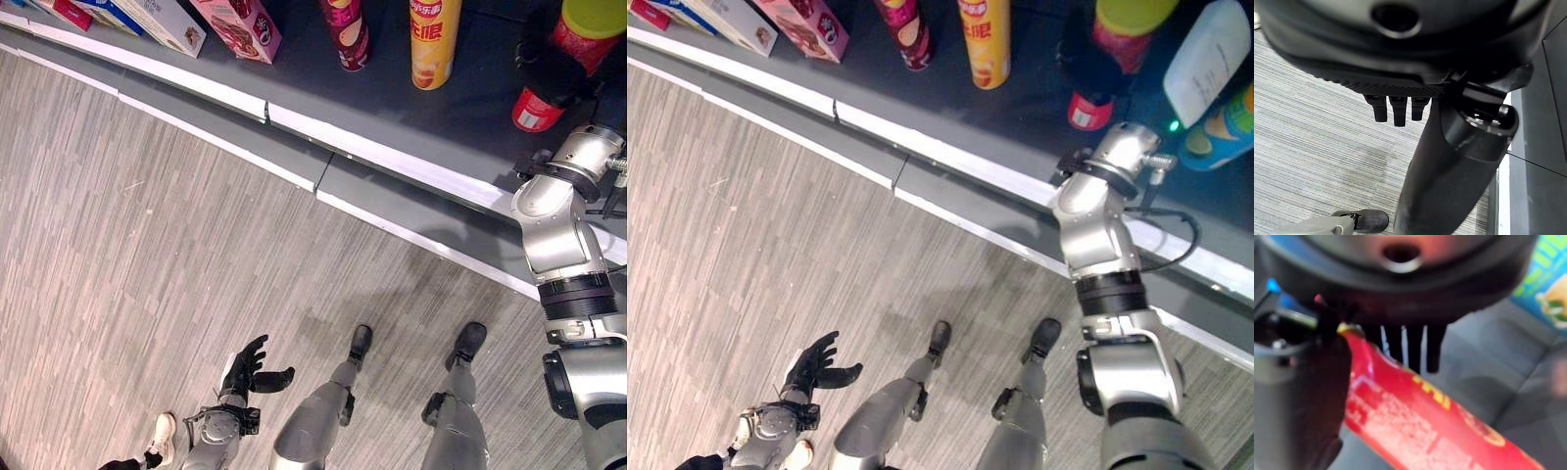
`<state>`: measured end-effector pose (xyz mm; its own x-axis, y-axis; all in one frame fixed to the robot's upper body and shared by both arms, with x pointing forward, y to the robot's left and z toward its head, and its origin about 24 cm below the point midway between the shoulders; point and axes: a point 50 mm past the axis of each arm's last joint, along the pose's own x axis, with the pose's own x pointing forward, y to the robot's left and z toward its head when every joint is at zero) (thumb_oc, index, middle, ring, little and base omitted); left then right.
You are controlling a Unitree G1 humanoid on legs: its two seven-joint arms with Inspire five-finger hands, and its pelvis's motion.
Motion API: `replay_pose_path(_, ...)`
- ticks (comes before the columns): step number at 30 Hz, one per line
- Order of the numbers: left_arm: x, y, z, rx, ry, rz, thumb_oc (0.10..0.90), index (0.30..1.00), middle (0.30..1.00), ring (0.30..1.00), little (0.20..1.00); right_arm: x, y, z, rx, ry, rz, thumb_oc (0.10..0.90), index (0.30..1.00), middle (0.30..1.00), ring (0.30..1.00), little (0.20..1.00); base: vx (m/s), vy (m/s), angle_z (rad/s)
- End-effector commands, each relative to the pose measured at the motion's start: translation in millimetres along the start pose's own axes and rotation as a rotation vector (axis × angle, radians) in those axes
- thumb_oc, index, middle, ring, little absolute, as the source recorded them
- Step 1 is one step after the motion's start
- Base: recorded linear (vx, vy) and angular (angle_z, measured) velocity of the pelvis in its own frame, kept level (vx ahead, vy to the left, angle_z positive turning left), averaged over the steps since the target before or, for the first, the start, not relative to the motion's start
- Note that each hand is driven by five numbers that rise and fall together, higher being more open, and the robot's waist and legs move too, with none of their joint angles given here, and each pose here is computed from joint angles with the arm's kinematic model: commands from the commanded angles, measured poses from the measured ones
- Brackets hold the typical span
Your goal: Put the goods on the table back onto the shelves and tidy them up.
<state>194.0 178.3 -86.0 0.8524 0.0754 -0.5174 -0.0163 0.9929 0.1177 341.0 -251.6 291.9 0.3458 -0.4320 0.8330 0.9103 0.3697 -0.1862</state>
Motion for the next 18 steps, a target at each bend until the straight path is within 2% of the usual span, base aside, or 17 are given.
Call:
replay_pose_path(1,-2,27,2,0.097,-0.024,0.05,0.8,0.9,0.9,0.9,0.9,40,-26,40,0.053,-0.201,-0.146,0.8,0.9,0.9,0.9,0.9,0.0,0.0,0.0)
replay_pose_path(8,-1,28,2,0.103,-0.015,0.054,0.8,0.9,0.9,0.9,0.9,31,-20,37,0.062,-0.199,-0.093,0.8,0.9,0.9,0.9,0.9,0.0,0.0,0.0)
replay_pose_path(15,-1,28,-3,0.119,0.02,0.047,0.8,0.9,0.9,0.9,0.9,16,-20,45,0.149,-0.222,-0.056,0.8,0.9,0.9,0.9,0.9,0.0,0.0,0.0)
replay_pose_path(16,0,30,-8,0.125,0.052,0.055,0.8,0.9,0.9,0.9,0.9,-3,-16,49,0.241,-0.211,-0.011,0.8,0.9,0.9,0.9,0.9,0.01,-0.043,0.01)
replay_pose_path(18,-1,33,-14,0.141,0.089,0.061,0.8,0.9,0.9,0.9,0.9,-22,-10,51,0.305,-0.201,0.054,0.8,0.9,0.9,0.9,0.9,0.03,-0.038,-0.06)
